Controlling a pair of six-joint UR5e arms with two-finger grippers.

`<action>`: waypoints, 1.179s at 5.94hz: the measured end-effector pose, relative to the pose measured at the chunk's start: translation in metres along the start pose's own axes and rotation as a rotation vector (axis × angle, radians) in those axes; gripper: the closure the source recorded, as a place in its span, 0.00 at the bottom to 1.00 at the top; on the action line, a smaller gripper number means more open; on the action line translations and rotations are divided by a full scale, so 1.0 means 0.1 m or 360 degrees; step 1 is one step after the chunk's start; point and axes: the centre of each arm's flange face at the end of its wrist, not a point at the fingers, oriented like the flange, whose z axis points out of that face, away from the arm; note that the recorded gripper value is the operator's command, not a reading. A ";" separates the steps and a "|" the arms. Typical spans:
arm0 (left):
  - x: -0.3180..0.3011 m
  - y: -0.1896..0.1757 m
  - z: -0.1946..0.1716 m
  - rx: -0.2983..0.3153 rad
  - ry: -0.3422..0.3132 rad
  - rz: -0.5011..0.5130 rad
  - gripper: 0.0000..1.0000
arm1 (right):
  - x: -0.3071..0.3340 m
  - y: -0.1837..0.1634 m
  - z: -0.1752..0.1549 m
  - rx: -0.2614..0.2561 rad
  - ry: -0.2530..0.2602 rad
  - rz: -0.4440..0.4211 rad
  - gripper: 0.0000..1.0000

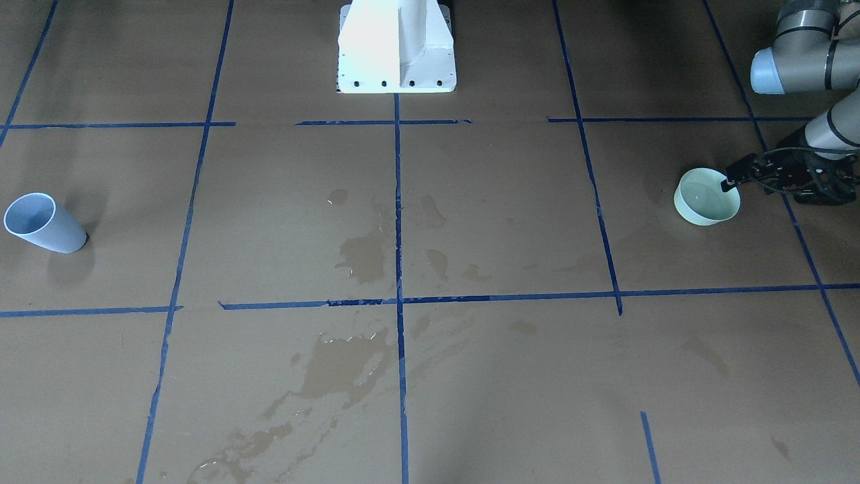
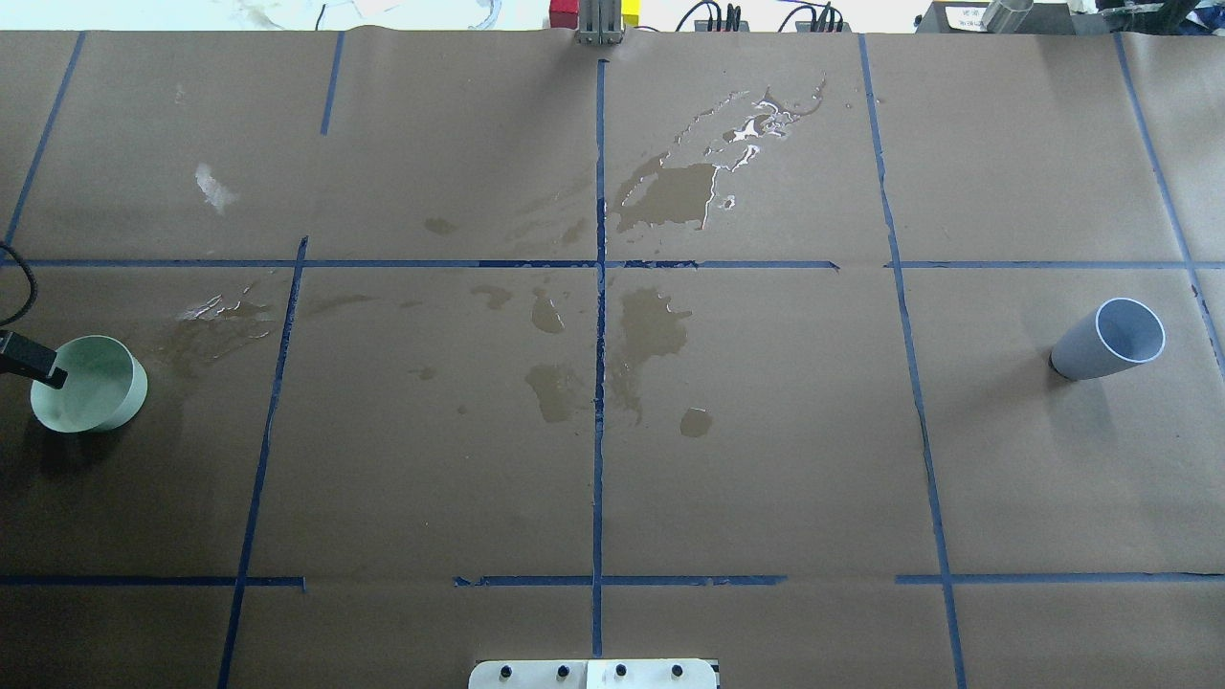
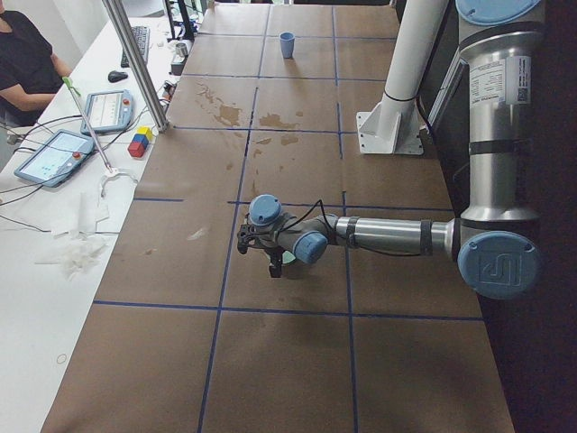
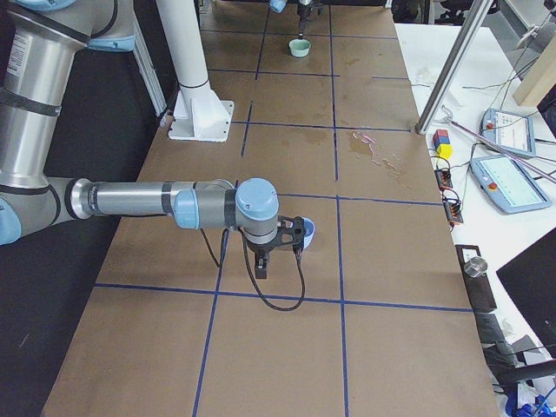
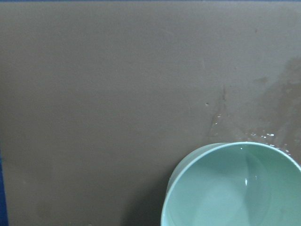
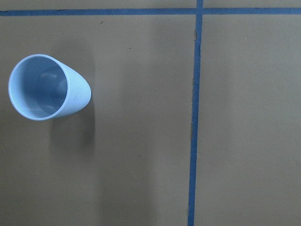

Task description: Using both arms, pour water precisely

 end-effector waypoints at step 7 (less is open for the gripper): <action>0.14 -0.07 0.15 -0.0007 0.0029 0.0053 1.00 | -0.01 0.00 0.00 0.0010 -0.0002 -0.0022 0.00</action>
